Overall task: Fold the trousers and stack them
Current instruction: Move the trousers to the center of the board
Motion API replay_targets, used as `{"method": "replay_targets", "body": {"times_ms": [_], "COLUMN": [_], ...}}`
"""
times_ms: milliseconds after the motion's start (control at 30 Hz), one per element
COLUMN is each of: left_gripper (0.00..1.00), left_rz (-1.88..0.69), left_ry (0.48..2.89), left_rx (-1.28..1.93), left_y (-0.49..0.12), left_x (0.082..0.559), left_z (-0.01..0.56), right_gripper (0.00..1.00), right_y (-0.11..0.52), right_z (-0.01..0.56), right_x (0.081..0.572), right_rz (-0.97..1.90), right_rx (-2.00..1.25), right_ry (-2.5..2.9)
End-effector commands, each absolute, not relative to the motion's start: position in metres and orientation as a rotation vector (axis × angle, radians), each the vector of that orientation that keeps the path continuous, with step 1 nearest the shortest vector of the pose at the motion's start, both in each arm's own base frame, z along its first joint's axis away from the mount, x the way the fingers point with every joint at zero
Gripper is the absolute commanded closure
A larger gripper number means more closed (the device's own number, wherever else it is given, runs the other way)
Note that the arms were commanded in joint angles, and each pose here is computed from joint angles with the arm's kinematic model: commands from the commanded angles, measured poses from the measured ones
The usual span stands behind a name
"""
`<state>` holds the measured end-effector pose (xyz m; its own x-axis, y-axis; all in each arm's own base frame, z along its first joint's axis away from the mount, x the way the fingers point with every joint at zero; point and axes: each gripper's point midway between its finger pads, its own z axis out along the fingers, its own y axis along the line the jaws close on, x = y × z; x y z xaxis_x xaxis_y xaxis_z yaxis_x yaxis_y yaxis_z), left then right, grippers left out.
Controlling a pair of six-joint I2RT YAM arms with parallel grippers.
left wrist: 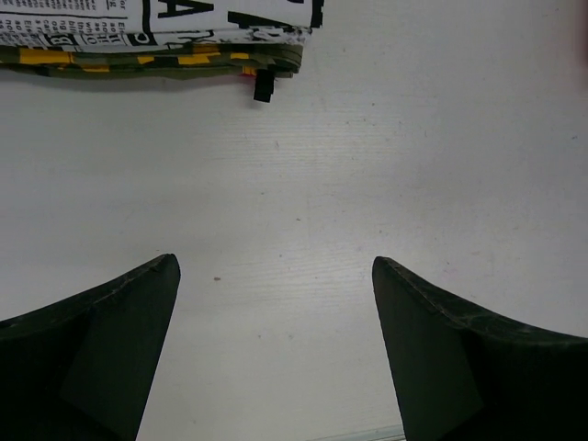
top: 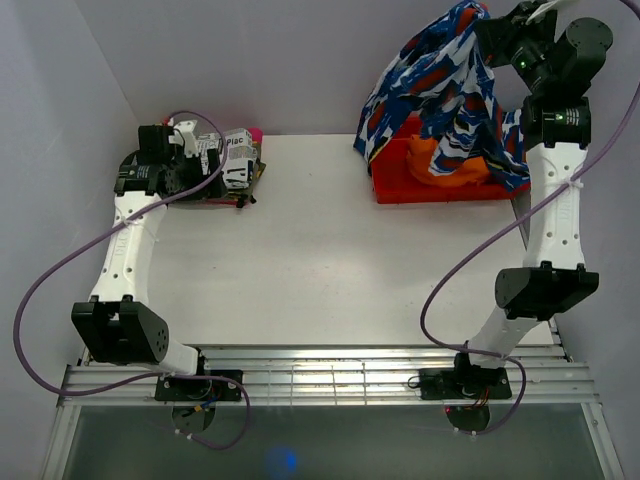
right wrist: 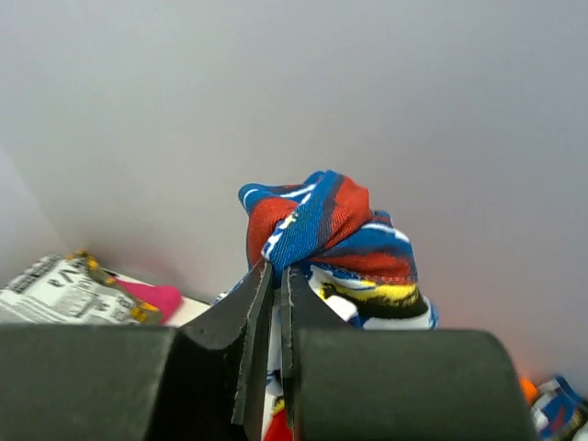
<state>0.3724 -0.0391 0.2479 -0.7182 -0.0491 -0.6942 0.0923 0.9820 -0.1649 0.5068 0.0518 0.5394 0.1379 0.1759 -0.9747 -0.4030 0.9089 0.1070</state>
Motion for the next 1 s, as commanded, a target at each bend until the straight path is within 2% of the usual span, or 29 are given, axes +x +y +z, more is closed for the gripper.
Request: {"method": "replay_targets", "body": {"times_ms": [0,100,133,167,267,333,433,700,733,800,967], "left_gripper": [0.04,0.04,0.04,0.04,0.04,0.04,0.04,0.04,0.04,0.04,0.04], "left_rz": [-0.236,-0.212,-0.212,-0.210,-0.233,-0.265,-0.268,-0.283,-0.294,-0.300,-0.331], "left_ry": [2.238,2.180,2.169,2.149,2.124,2.110,2.111,2.128,2.134,2.136,2.169], "left_rx": [0.010,-0.022,-0.025,-0.024,-0.008,0.050,0.062,0.057,0.070,0.075,0.096], "left_y": [-0.034,-0.020,-0.019,-0.018,-0.016,-0.023,-0.024,-0.025,-0.027,-0.028,-0.032], "left_x": [0.385,0.390,0.389,0.388,0.379,0.369,0.365,0.356,0.355,0.354,0.352], "left_z": [0.291,0.313,0.317,0.325,0.337,0.340,0.337,0.331,0.329,0.328,0.315], "right_gripper": [0.92,0.92,0.92,0.92,0.92,0.92,0.92,0.92,0.92,0.92,0.92], "right_y": [0.094,0.131,0.144,0.154,0.190,0.222,0.240,0.323,0.338,0.343,0.345], "right_z": [0.642,0.664,0.648,0.645,0.581,0.498,0.447,0.390,0.357,0.346,0.264], "right_x": [0.427,0.361,0.361,0.334,0.306,0.289,0.274,0.202,0.192,0.186,0.199], "right_rz": [0.500,0.529,0.536,0.536,0.598,0.730,0.736,0.863,0.877,0.892,0.817], "right_rx": [-0.334,-0.444,-0.482,-0.526,-0.638,-0.744,-0.836,-1.173,-1.277,-1.314,-1.417], "right_ry": [1.060,0.970,0.993,0.978,1.083,1.256,1.300,1.251,1.291,1.300,1.510]}}
